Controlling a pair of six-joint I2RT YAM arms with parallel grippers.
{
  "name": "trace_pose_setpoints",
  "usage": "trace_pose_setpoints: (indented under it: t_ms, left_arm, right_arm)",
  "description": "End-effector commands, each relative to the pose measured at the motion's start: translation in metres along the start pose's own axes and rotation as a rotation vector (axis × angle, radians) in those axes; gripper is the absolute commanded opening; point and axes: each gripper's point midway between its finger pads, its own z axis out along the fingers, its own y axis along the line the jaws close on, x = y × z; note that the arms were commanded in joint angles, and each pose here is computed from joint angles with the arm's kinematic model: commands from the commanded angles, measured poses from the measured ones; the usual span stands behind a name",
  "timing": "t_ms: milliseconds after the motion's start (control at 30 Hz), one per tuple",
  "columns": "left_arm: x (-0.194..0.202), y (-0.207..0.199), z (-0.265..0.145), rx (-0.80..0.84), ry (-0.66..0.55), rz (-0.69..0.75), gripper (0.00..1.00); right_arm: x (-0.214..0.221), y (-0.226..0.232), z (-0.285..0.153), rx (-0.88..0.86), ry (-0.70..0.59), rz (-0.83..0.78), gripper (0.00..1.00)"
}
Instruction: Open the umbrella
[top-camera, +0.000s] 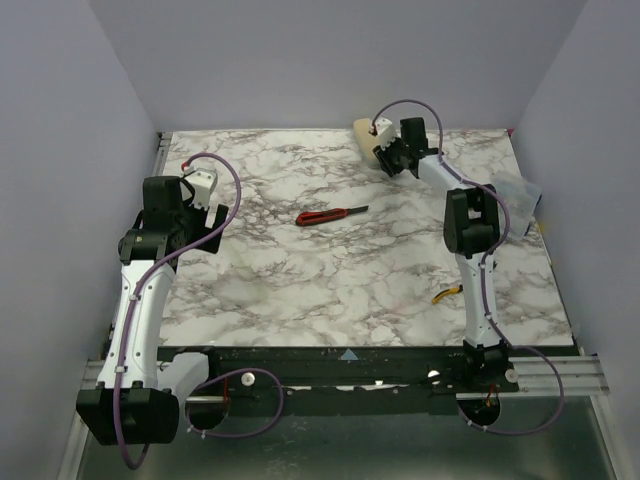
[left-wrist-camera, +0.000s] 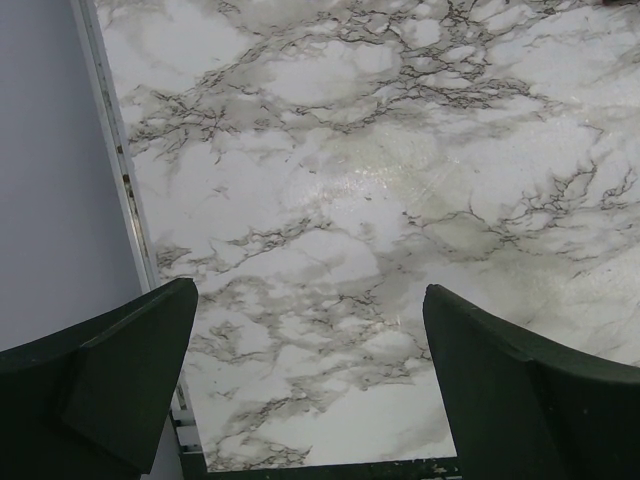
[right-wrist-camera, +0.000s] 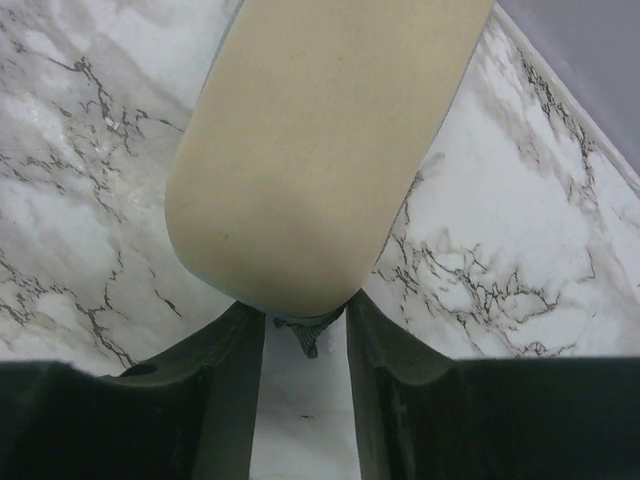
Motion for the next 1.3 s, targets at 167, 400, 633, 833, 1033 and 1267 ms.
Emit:
trace_pose_setpoints:
  t_ms: [167, 400, 633, 833, 1033, 1267]
  left_arm:
    - [-0.001, 0.004, -0.005, -0.024, -0.011, 0.019, 0.98]
    - [-0.003, 0.003, -0.005, -0.021, -0.017, 0.022, 0.98]
    - [-0.002, 0.002, -0.005, -0.015, -0.022, 0.032, 0.98]
    - [-0.001, -0.001, -0.003, 0.002, -0.023, 0.039, 0.98]
    - [-0.001, -0.004, 0.001, 0.021, -0.029, 0.049, 0.98]
    - [-0.004, -0.011, 0.008, 0.069, -0.028, 0.047, 0.98]
  right_arm:
    - [0.007, 0.015, 0.009, -0.054, -0.022, -0.157, 0.09]
    - [-0.001, 0.024, -0.008, -0.093, -0.050, -0.184, 0.00]
    - [0.001, 0.052, -0.046, -0.199, -0.061, -0.192, 0.00]
    - [0.030, 0.082, -0.088, -0.303, 0.027, -0.221, 0.00]
    - [0.082, 0.123, -0.146, -0.416, 0.163, -0.243, 0.00]
    - [0.115, 0.195, -0.226, -0.699, 0.271, -0.181, 0.00]
